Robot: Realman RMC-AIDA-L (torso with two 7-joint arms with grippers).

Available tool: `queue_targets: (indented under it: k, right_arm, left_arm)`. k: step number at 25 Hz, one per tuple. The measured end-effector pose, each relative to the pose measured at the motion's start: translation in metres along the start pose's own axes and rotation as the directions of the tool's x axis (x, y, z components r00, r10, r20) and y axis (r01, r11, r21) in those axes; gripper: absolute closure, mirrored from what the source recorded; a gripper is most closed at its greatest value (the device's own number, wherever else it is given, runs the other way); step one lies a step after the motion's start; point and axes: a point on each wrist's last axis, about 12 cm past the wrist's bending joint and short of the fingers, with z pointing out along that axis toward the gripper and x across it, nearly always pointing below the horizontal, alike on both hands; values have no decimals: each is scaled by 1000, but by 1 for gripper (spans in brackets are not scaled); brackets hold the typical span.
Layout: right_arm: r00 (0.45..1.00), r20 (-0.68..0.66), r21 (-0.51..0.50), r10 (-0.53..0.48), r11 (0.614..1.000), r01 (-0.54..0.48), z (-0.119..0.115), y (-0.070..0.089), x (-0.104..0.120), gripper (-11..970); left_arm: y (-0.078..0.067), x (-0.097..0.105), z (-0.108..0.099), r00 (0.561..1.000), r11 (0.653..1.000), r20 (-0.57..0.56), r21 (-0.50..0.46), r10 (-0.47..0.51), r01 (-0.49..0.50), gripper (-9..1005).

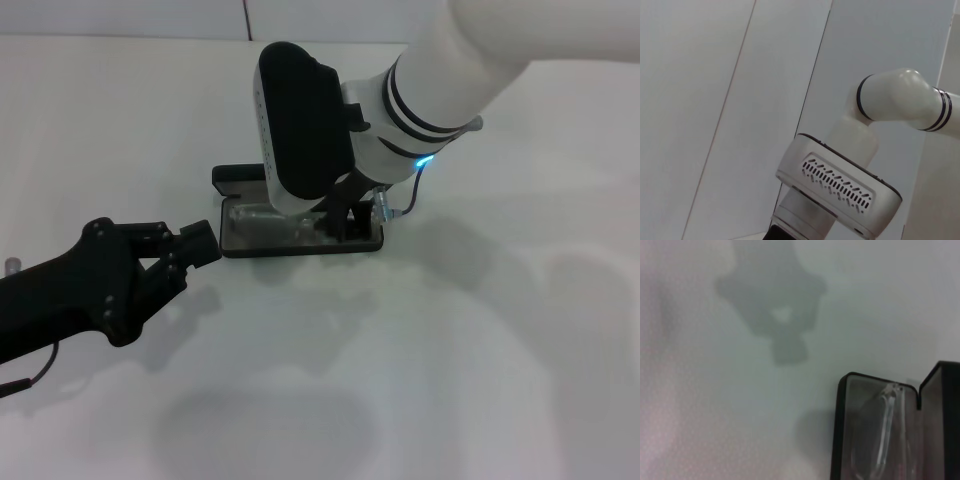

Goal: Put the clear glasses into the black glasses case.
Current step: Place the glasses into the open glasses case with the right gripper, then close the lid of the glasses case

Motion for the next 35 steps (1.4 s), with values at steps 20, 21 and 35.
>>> queue_targets:
  k: [20, 21, 35]
  right_arm:
    - [993, 114, 122, 6, 992, -20, -19, 6, 6, 805]
    - [990, 137, 135, 24, 990, -43, -23, 5, 8, 804]
    - [780, 552, 196, 294, 864, -464, -66, 25, 79, 793]
  left_arm:
    - [-1, 1, -2, 1000, 1000, 2, -7, -5, 5, 902]
    - [-1, 1, -2, 1000, 1000, 1, -7, -4, 4, 902]
    - [4, -5, -6, 999, 999, 36, -49, 12, -11, 901]
